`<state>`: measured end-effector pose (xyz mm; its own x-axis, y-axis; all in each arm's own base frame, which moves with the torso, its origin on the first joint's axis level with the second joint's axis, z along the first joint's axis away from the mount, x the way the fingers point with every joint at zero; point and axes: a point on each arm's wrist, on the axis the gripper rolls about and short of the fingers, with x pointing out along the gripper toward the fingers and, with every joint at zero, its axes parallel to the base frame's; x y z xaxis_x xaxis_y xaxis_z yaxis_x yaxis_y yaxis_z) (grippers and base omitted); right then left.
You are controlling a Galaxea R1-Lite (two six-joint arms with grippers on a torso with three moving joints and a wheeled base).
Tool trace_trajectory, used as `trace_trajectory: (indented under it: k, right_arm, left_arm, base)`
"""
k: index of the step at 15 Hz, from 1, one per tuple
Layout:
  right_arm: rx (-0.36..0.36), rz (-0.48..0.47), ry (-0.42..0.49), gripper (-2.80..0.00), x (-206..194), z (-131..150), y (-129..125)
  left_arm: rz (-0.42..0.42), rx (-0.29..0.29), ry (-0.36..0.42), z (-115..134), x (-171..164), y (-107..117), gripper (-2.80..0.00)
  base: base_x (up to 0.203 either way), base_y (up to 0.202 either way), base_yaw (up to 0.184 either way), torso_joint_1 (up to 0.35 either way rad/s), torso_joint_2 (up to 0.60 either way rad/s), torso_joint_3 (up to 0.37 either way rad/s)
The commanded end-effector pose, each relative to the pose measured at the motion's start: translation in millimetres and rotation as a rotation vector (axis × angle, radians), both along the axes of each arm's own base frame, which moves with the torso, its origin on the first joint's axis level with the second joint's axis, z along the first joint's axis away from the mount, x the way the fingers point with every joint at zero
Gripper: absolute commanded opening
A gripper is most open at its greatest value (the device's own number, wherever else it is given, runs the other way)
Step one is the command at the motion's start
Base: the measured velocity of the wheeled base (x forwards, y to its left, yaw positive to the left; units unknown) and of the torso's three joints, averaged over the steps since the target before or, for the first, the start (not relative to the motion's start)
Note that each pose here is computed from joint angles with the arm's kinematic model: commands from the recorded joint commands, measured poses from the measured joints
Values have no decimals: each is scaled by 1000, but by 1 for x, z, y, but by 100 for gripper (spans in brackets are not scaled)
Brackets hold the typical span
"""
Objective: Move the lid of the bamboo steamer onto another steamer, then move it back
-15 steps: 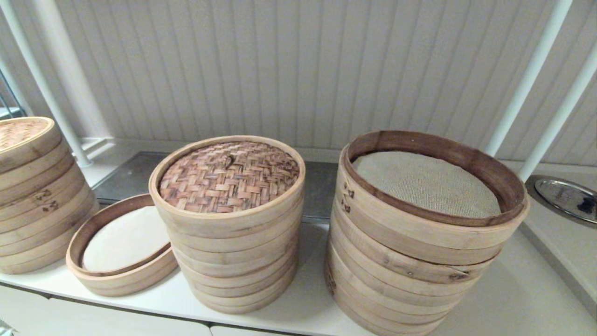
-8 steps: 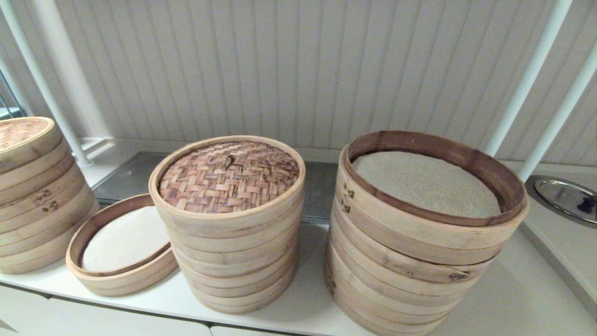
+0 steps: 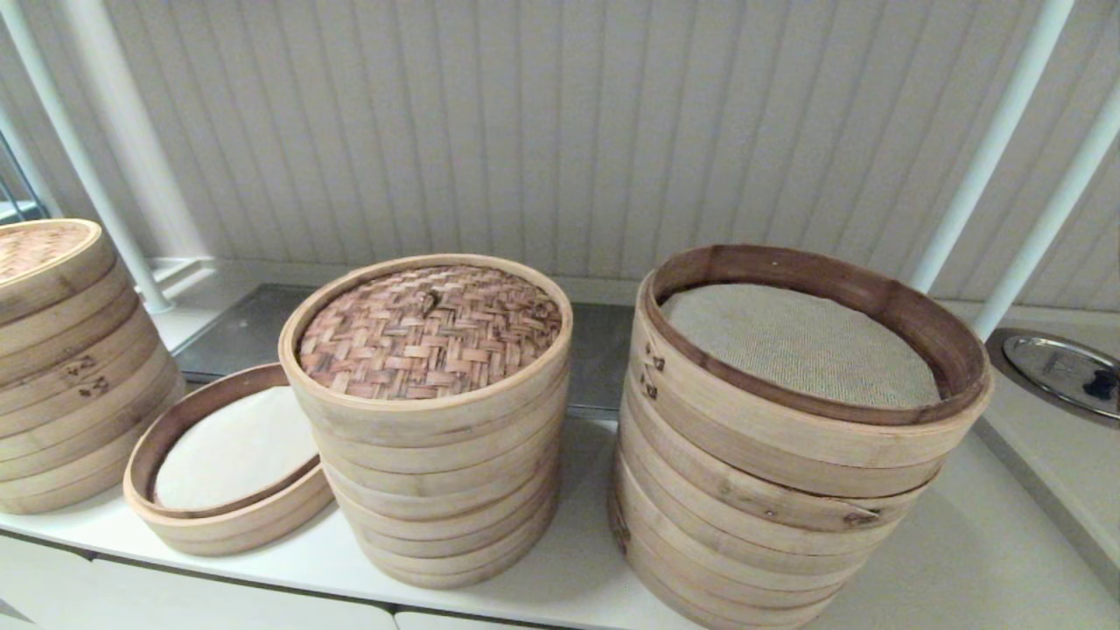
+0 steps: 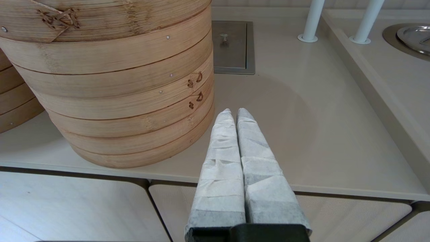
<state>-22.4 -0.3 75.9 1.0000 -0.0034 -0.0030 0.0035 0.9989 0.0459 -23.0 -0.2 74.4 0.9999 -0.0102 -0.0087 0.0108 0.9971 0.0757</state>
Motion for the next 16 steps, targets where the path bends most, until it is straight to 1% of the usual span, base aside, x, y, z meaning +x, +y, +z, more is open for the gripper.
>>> trace_trajectory:
  k: [1, 4, 5, 6, 9, 13, 16]
  right_arm:
    - [0, 0, 3, -280, 0, -1, 0]
    - [0, 0, 3, -280, 0, -1, 0]
    - [0, 0, 3, -280, 0, -1, 0]
    - [0, 0, 3, -280, 0, -1, 0]
    - [0, 0, 3, -280, 0, -1, 0]
    - [0, 0, 3, -280, 0, -1, 0]
    - [0, 0, 3, -280, 0, -1, 0]
  left_arm:
    - [-2, 5, -1, -1, 0, 0, -280]
    - [-8, 1, -4, 0, 0, 0, -280]
    - [-2, -16, -5, 0, 0, 0, -280]
    - [3, -46, -6, 0, 0, 0, -280]
    - [10, -79, -11, 0, -1, 0, -280]
    - [12, -91, -12, 0, 0, 0, -280]
    - [9, -85, -8, 1, 0, 0, -280]
  base:
    - [0, 0, 0, 0, 0, 0]
    - [0, 0, 0, 0, 0, 0]
    - [0, 0, 0, 0, 0, 0]
    - [0, 0, 0, 0, 0, 0]
    - [0, 0, 0, 0, 0, 0]
    - [0, 0, 0, 0, 0, 0]
    - [0, 0, 0, 0, 0, 0]
